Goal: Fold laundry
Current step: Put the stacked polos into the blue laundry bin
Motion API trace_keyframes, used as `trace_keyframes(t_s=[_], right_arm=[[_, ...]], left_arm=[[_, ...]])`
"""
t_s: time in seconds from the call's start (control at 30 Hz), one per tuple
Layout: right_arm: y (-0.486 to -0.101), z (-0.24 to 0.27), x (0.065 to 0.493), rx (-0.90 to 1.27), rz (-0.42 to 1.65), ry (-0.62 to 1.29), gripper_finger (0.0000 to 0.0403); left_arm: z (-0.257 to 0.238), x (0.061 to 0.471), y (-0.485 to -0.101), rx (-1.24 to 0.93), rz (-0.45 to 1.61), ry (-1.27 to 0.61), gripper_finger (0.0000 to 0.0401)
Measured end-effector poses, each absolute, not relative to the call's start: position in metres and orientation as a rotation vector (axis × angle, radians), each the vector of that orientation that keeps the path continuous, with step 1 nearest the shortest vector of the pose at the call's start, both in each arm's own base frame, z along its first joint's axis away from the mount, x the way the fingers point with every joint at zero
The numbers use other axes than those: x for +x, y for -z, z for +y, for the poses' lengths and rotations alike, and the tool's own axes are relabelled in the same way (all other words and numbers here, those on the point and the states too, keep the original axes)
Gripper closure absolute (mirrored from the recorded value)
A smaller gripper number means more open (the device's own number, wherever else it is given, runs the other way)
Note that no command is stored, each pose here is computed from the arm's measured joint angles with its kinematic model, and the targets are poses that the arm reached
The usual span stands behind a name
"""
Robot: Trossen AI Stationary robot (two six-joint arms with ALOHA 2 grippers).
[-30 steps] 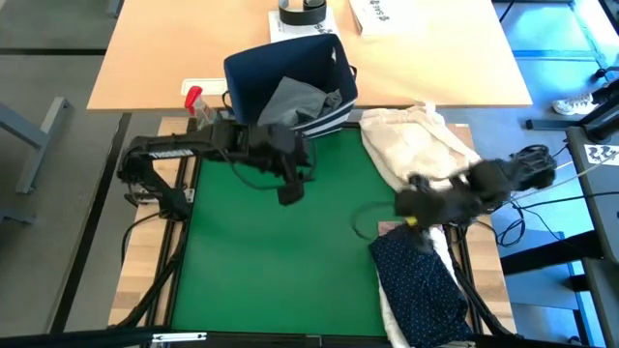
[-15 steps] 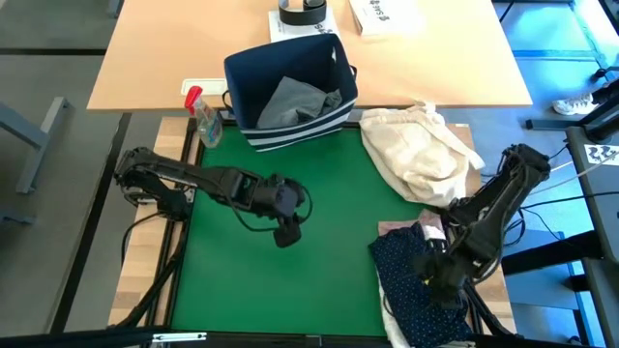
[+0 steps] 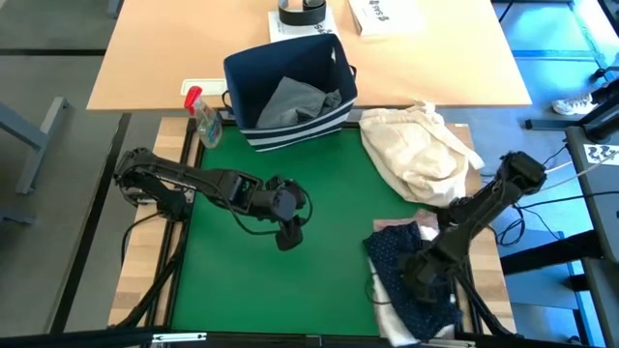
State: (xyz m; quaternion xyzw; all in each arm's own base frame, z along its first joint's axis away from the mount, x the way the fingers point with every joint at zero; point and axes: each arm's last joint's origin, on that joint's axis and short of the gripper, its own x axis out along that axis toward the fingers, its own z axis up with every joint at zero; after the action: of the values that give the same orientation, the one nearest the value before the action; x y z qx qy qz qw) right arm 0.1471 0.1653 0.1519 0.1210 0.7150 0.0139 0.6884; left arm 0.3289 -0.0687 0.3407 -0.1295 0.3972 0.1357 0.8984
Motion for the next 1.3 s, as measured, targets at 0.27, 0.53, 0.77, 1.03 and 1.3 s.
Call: trace_keyframes(t_s=[0.27, 0.53, 0.77, 1.03, 1.3], right_arm=[[-0.15, 0.129, 0.203, 0.296, 1.257, 0.1, 0.0267], [-0.146, 0.076, 0.26, 0.362, 0.993, 0.146, 0.0267], [-0.186, 0.069, 0.274, 0.475, 0.927, -0.014, 0.0267], [-0.25, 0.075, 0.207, 0.615, 0.975, -0.041, 0.0267], [-0.265, 0.078, 0.144, 0.74, 0.875, 0.178, 0.0264]], left_arm=[[-0.068, 0.329, -0.341, -0.26, 0.805, -0.308, 0.0222], [-0.068, 0.331, -0.339, -0.265, 0.802, -0.326, 0.0222], [-0.069, 0.335, -0.339, -0.276, 0.778, -0.316, 0.0222], [-0.066, 0.357, -0.335, -0.299, 0.7, -0.237, 0.0222], [-0.054, 0.403, -0.292, -0.416, 0.745, -0.054, 0.0222]])
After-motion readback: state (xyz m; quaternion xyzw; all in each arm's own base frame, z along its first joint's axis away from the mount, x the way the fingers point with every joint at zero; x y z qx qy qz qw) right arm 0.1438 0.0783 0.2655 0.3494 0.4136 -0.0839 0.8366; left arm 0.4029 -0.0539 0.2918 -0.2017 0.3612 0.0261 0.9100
